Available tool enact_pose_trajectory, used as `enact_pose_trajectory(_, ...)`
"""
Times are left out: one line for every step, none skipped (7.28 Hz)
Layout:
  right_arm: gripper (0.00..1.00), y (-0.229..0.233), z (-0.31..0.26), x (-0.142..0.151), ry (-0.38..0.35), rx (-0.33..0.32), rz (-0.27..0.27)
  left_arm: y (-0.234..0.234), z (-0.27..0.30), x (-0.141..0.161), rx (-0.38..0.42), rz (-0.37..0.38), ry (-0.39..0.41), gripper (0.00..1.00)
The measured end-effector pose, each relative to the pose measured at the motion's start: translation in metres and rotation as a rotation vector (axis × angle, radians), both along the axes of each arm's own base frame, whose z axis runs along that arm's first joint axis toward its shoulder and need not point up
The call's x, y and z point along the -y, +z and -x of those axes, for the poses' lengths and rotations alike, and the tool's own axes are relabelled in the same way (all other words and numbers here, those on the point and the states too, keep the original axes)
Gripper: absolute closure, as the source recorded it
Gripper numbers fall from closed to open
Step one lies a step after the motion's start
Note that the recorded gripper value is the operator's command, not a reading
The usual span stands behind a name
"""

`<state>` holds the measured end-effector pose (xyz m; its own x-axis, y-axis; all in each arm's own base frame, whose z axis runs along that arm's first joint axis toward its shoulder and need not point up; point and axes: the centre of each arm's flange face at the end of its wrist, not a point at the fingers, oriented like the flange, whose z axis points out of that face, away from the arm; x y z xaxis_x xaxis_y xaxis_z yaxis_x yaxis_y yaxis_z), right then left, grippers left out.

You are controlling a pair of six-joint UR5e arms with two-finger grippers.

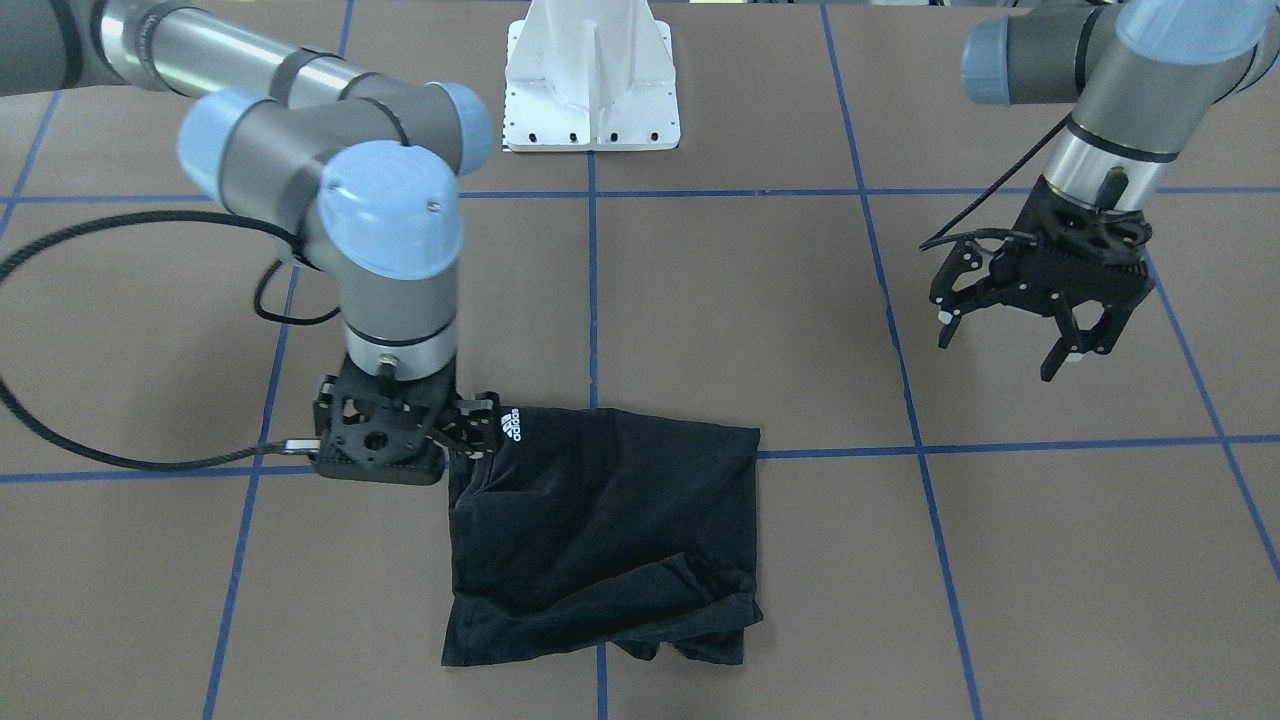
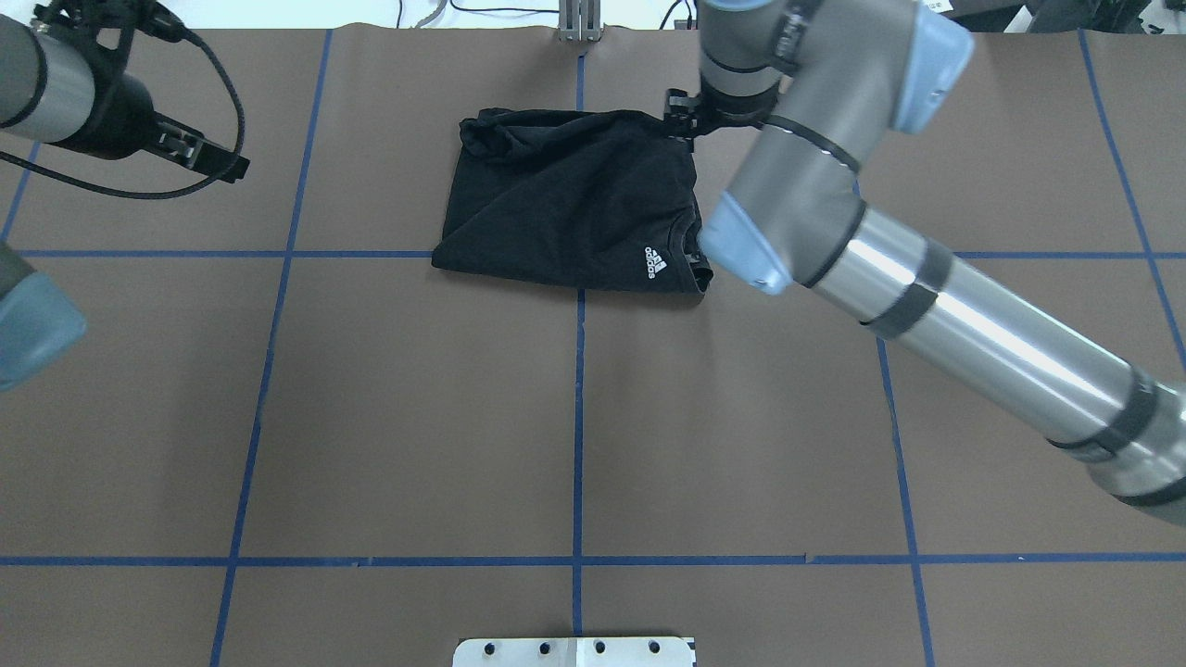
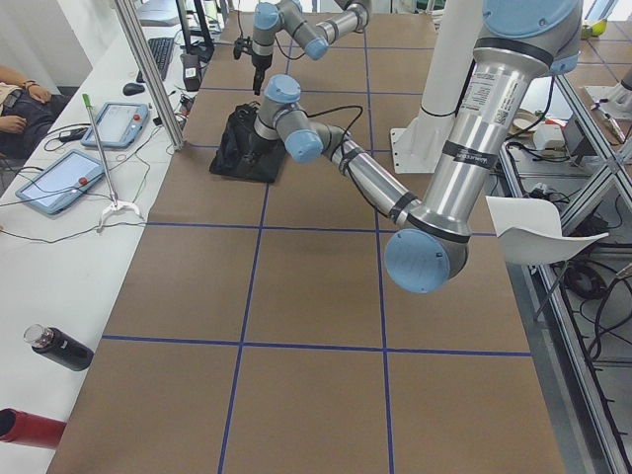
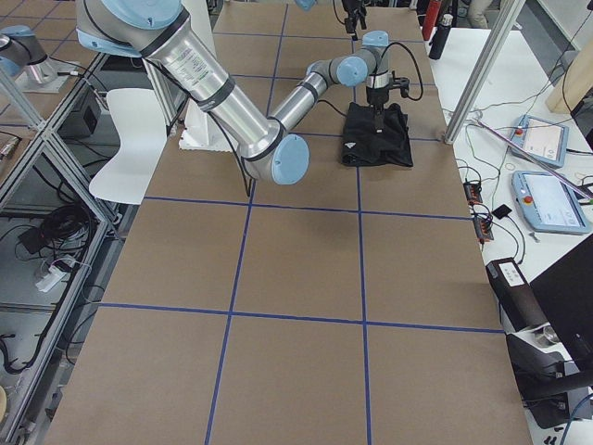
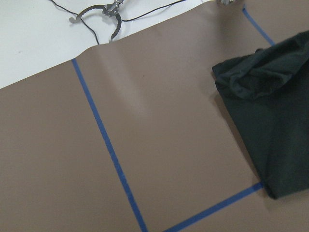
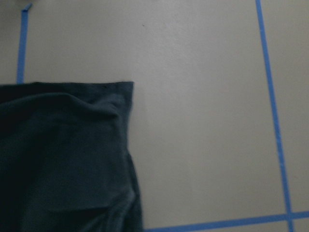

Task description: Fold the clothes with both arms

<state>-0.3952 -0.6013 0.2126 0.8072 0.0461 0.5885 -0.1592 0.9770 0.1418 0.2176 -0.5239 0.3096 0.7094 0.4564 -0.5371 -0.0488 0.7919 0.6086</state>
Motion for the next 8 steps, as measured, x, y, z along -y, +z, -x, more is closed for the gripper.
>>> enact_pose_trajectory(0.00,0.034,-0.053,-0.031,-0.058,0.000,-0.030,0.013,0.030,-0.011,0.047,-0.028,0.010,0.00)
enact_pose_trajectory(0.00,0.074,-0.104,-0.062,-0.122,-0.018,-0.060,0.032,0.063,-0.015,0.104,-0.060,0.018,0.00)
enact_pose_trajectory(0.00,0.119,-0.157,-0.087,-0.192,-0.038,-0.067,0.054,0.102,-0.016,0.159,-0.077,0.018,0.00)
enact_pose_trajectory(0.00,0.164,-0.207,-0.107,-0.254,-0.046,-0.052,0.078,0.138,-0.020,0.186,-0.056,0.006,0.00)
enact_pose_trajectory(0.00,0.216,-0.263,-0.126,-0.305,-0.048,-0.035,0.104,0.164,-0.026,0.198,-0.019,0.003,0.00)
enact_pose_trajectory(0.00,0.267,-0.315,-0.144,-0.332,-0.042,-0.035,0.130,0.181,-0.031,0.217,0.016,0.009,0.00)
enact_pose_trajectory(0.00,0.323,-0.368,-0.167,-0.348,-0.012,-0.041,0.164,0.201,-0.032,0.238,0.068,0.004,0.00)
enact_pose_trajectory(0.00,0.374,-0.413,-0.195,-0.350,0.014,-0.038,0.200,0.223,-0.030,0.232,0.140,-0.012,0.00)
